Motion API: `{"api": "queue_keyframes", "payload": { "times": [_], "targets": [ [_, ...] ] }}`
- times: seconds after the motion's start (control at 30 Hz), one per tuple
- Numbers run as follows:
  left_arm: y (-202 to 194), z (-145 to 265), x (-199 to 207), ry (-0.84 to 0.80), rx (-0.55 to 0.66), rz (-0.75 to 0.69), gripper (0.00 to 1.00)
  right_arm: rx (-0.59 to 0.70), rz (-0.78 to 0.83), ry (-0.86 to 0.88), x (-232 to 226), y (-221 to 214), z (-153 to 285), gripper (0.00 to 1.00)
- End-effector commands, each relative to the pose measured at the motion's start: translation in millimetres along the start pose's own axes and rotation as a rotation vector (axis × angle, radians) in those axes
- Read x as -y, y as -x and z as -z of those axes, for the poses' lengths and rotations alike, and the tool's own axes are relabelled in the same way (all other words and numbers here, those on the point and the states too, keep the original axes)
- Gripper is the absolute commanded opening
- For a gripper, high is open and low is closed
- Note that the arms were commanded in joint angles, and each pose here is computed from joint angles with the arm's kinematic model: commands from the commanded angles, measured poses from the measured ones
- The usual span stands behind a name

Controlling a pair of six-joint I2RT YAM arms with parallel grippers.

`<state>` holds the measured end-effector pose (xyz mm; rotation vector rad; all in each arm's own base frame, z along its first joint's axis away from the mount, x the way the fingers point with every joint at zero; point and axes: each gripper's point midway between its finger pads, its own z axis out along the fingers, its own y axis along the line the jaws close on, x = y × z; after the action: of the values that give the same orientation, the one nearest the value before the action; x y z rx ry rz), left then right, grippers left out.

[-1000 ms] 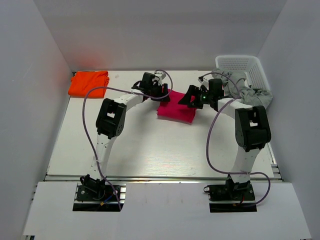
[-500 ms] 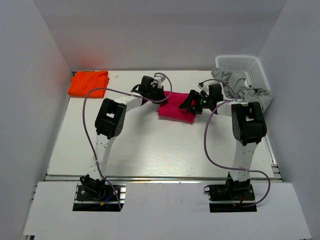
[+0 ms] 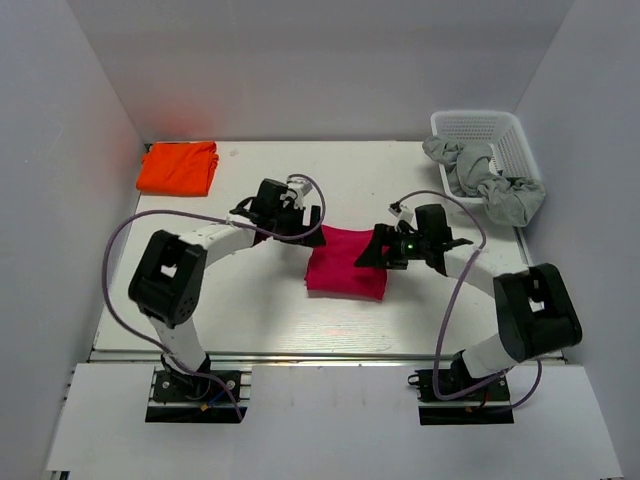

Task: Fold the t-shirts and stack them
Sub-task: Smooth out wrinkles on the folded tshirt

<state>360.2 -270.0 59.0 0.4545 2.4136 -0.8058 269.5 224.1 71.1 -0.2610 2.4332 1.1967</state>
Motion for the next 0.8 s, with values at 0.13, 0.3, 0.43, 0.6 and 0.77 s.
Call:
{"api": "queue_keyframes", "payload": {
  "times": [0.13,0.3,0.43,0.6,0.77],
  "targets": [
    [51.7,61.8,15.7,0.091,0.185,-0.033,1.00,0.175,0.161,0.056,-53.5,50.0,36.3,0.90],
    [63.0,53.5,46.7,-0.078,0.211,-0.092,1.00,0.206,0.150,0.149,-67.7,63.2,31.1,0.90],
    [64.4,18.2,65.2,-0.235,0.142,-0.098,1.00,0.214,0.102,0.166,-58.3,75.4,16.2,0.90],
    [57.2,-19.2,65.4,-0.328,0.064,-0.045,0.98,0.245,0.007,0.115,-20.3,86.4,-3.9,0.90],
    [32.8,-47.5,30.7,-0.281,-0.017,0.040,0.96,0.240,-0.171,0.078,32.0,73.2,-23.6,0.90]
  ]
}}
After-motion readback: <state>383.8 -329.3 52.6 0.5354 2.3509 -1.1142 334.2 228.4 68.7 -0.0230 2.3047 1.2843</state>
